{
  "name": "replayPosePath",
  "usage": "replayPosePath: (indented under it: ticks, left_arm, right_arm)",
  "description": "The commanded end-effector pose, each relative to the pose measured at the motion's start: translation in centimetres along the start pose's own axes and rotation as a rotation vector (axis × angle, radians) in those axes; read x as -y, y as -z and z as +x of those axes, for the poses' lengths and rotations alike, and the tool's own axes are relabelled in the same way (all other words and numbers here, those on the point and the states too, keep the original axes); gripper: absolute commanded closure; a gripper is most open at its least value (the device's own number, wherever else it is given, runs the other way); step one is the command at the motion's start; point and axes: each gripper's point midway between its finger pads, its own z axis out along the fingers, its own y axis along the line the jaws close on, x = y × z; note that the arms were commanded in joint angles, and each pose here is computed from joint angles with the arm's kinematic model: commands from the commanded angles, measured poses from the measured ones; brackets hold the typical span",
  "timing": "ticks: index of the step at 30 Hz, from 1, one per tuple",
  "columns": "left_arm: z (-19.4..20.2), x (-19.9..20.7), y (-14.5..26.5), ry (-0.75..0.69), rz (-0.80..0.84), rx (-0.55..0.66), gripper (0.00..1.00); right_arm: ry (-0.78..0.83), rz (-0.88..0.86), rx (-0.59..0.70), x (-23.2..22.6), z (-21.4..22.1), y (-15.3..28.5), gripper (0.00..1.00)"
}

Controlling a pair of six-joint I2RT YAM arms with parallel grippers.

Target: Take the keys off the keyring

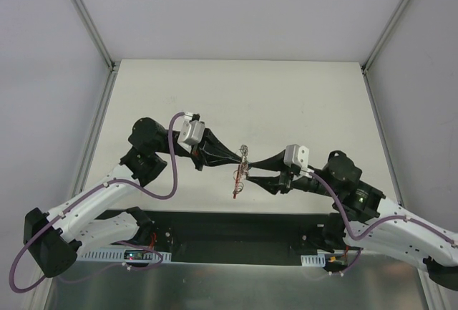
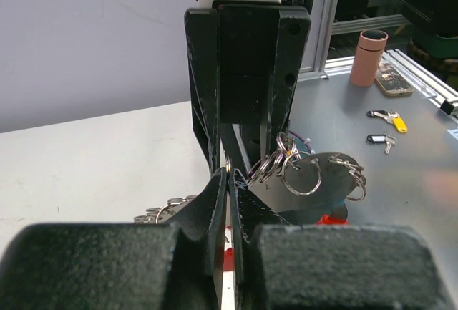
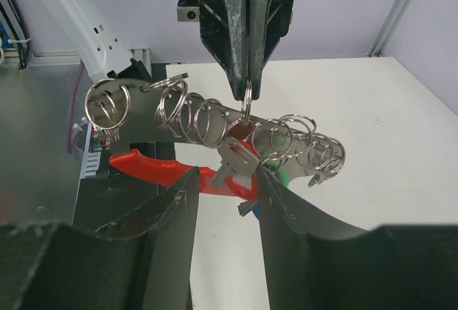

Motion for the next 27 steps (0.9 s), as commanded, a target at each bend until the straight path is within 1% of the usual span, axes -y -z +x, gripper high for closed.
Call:
replayPosePath:
  ticks: [1, 5, 8, 10, 14, 17, 22, 27]
  left_arm:
    - [-2.4, 0.2, -0.2, -0.106, 0.029, 0.034, 1.00]
    - [-2.1, 0.3, -0.2, -0.106, 0.040, 0.025, 1.00]
    - [-2.1, 0.3, -0.2, -0.107, 0.043, 0.021, 1.00]
    - [-2.2, 0.3, -0.2, -0.107, 0.042, 0.023, 1.00]
    - [-2.3, 0.2, -0.2, -0.117, 0.040, 0.026, 1.00]
    - [-2.4, 0.2, -0.2, -0.119, 0.042, 0.027, 1.00]
    - [-2.5, 0.2, -0.1, -0.123, 0.037, 0.027, 1.00]
    - [-2.3, 0.0, -0.1, -0.126, 0.018, 0.022, 1.00]
  right_arm:
    - [0.002, -0.014, 0.064, -0.1, -2.3, -1.0, 0.60]
    - [0.004, 0.044, 0.053, 0.9, -2.2, -1.0, 0.63]
    - [0.011, 0.062, 0.059, 1.2, -2.4, -0.8, 0.64]
    - [0.008, 0.055, 0.049, 1.1, -2.1, -1.0, 0.64]
    - [-0.006, 0.011, 0.039, 0.3, -1.7, -1.4, 0.59]
    - [-0.001, 0.030, 0.030, 0.6, -1.4, -1.6, 0.57]
    - [-0.002, 0.066, 0.020, 1.2, -1.2, -1.8, 0.58]
    - [-0.031, 0.142, 0.016, 2.3, -1.0, -1.7, 0.55]
